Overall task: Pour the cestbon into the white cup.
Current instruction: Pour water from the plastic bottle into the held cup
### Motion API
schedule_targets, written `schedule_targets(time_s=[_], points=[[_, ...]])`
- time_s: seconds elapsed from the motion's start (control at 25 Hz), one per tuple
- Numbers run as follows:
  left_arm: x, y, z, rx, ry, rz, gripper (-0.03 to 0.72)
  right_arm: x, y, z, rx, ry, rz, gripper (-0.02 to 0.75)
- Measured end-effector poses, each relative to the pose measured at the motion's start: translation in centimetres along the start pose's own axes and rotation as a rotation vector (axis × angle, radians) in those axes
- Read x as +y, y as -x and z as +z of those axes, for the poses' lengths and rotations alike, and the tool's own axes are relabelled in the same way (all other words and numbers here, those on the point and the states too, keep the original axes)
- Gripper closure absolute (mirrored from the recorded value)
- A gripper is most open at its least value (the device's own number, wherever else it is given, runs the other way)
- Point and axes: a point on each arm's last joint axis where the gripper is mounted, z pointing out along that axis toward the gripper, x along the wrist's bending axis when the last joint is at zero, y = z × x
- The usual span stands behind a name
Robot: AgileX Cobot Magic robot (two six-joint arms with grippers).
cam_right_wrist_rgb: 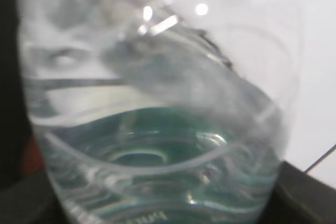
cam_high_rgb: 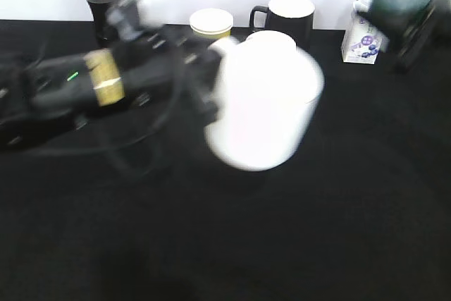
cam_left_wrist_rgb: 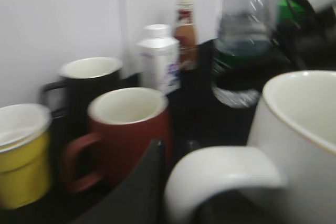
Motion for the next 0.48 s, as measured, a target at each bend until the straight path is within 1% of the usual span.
schedule_targets(time_s=[0.08, 0.16, 0.32, 0.4, 0.48], points=[[1.2, 0.5, 1.4, -0.002, 0.042, -0.006, 0.597, 1.9, 0.4, -0.7, -0.022, 0.040, -0.107, 0.240], [1.6, 1.1, 2.5, 0.001, 0.070, -0.040, 0.597, 2.8, 0.6, -1.1, -0.036, 0.058, -0.203, 0.240], [2.5, 2.4, 3.4, 0.008, 0.126, -0.101, 0.597, 3.2, 0.7, -1.2, -0.043, 0.060, -0.342, 0.240], [2.7, 2.6, 3.5, 0.013, 0.138, -0.160, 0.597, 3.2, 0.7, -1.2, -0.045, 0.059, -0.422, 0.240], [2.7, 2.7, 3.5, 0.009, 0.146, -0.182, 0.597, 3.2, 0.7, -1.2, -0.047, 0.057, -0.491, 0.240]])
